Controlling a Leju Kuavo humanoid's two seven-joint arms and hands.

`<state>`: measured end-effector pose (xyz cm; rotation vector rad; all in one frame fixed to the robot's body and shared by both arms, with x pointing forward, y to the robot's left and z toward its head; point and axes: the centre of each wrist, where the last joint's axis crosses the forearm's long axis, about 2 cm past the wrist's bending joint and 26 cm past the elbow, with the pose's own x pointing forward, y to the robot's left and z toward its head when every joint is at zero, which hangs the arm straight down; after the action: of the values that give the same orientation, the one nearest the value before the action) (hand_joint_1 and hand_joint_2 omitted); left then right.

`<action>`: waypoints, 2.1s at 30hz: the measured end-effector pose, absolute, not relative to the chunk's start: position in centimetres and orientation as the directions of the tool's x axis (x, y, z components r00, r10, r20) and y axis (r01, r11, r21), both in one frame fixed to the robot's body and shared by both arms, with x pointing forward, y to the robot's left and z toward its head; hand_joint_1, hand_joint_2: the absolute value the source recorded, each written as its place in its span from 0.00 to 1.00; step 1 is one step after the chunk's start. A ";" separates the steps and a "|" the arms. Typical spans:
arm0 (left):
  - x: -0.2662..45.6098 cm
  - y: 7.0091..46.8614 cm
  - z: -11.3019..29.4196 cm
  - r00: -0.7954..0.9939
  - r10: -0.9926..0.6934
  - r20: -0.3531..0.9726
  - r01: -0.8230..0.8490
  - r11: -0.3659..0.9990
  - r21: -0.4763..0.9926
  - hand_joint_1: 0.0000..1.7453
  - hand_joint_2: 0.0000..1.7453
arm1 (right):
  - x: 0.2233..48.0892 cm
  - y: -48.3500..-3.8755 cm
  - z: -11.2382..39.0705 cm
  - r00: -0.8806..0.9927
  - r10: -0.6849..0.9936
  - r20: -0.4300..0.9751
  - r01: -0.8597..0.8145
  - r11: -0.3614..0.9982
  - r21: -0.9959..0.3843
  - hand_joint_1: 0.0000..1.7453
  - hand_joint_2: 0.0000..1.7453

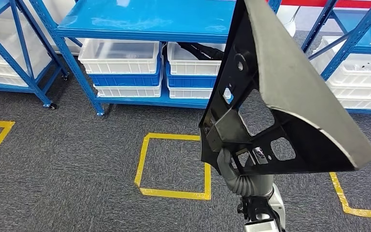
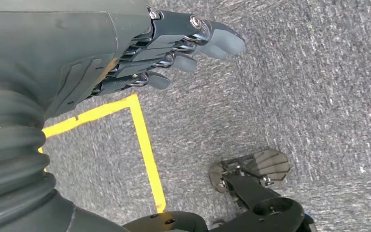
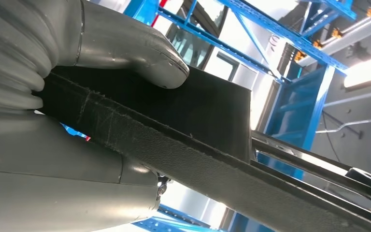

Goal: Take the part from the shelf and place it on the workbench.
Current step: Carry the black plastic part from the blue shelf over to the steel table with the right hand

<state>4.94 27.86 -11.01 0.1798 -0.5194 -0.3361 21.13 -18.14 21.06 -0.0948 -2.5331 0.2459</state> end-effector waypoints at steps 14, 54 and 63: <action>4.9 27.7 -11.0 0.814 -0.358 0.457 0.269 0.930 0.250 0.00 1.00 | 20.8 -18.2 20.8 -0.824 0.133 0.551 0.019 0.978 -0.207 1.00 1.00; 5.1 27.6 -11.0 0.797 -0.378 0.472 0.276 0.922 0.271 0.00 1.00 | 20.3 -18.5 20.6 -0.823 0.153 0.546 0.034 0.975 -0.222 1.00 1.00; 4.8 27.6 -11.0 0.800 -0.377 0.467 0.277 0.922 0.271 0.00 1.00 | 20.3 -18.6 20.6 -0.823 0.154 0.546 0.035 0.974 -0.223 1.00 1.00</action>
<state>4.77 27.64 -11.01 0.1933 -0.5392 -0.3531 20.32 -18.60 20.62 -0.1326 -2.5286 0.2716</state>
